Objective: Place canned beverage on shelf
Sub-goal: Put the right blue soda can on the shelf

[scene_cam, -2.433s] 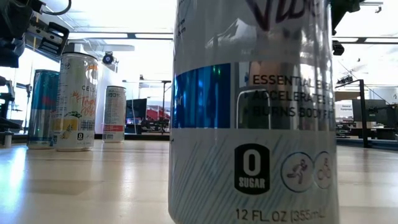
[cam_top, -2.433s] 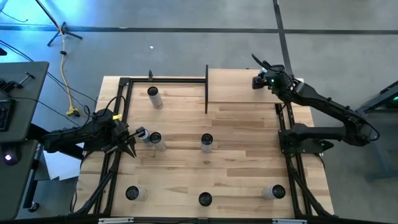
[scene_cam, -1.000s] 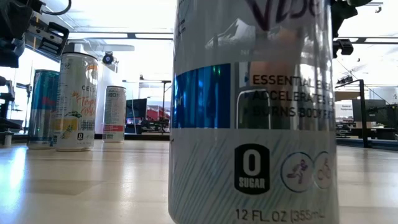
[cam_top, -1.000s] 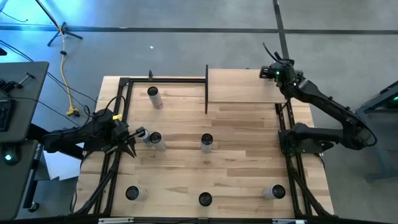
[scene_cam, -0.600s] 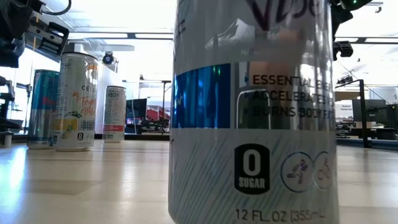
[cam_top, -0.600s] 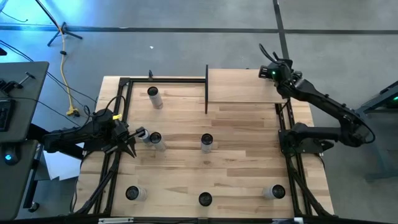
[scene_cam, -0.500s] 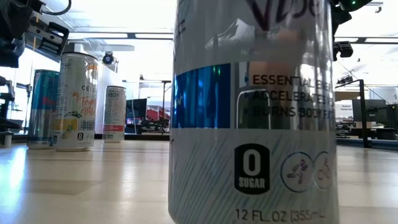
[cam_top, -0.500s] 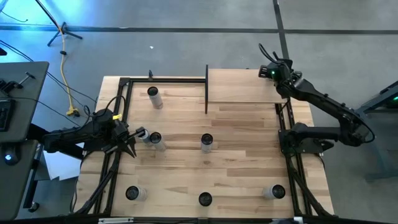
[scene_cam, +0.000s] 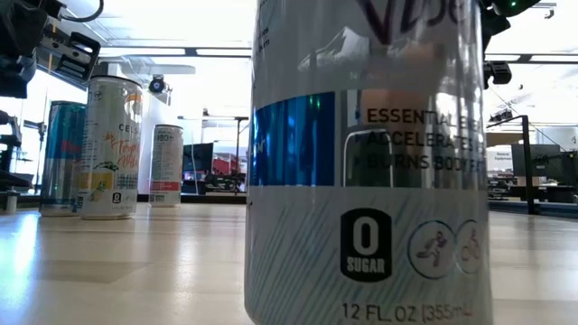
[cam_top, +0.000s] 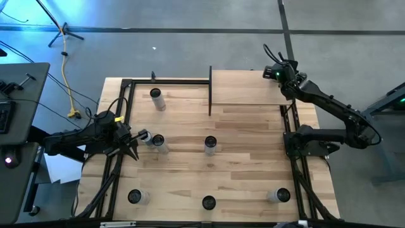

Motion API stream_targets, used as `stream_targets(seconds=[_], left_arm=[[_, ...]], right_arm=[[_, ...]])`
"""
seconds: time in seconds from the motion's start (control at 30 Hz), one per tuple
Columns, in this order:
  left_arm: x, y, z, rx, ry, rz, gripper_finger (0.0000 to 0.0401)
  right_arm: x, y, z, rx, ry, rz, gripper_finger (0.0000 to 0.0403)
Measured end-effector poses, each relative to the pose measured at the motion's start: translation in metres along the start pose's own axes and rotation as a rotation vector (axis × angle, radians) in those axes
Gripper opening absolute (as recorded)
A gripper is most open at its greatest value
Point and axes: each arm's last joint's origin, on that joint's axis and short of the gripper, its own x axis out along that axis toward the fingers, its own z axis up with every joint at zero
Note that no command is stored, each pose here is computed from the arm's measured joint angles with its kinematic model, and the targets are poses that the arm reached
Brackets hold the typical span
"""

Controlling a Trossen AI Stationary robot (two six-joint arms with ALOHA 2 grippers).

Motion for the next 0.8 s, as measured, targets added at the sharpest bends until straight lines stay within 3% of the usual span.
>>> stream_targets(seconds=[0.43,0.8], left_arm=[[0.0,0.0,0.0,0.0,0.0,0.0,0.0003],[0.0,0.0,0.0,0.0,0.0,0.0,0.0003]], right_arm=[[0.0,-0.001,-0.001,-0.05,0.015,-0.007,0.0291],[-0.021,0.001,-0.017,-0.046,0.089,0.048,0.0299]])
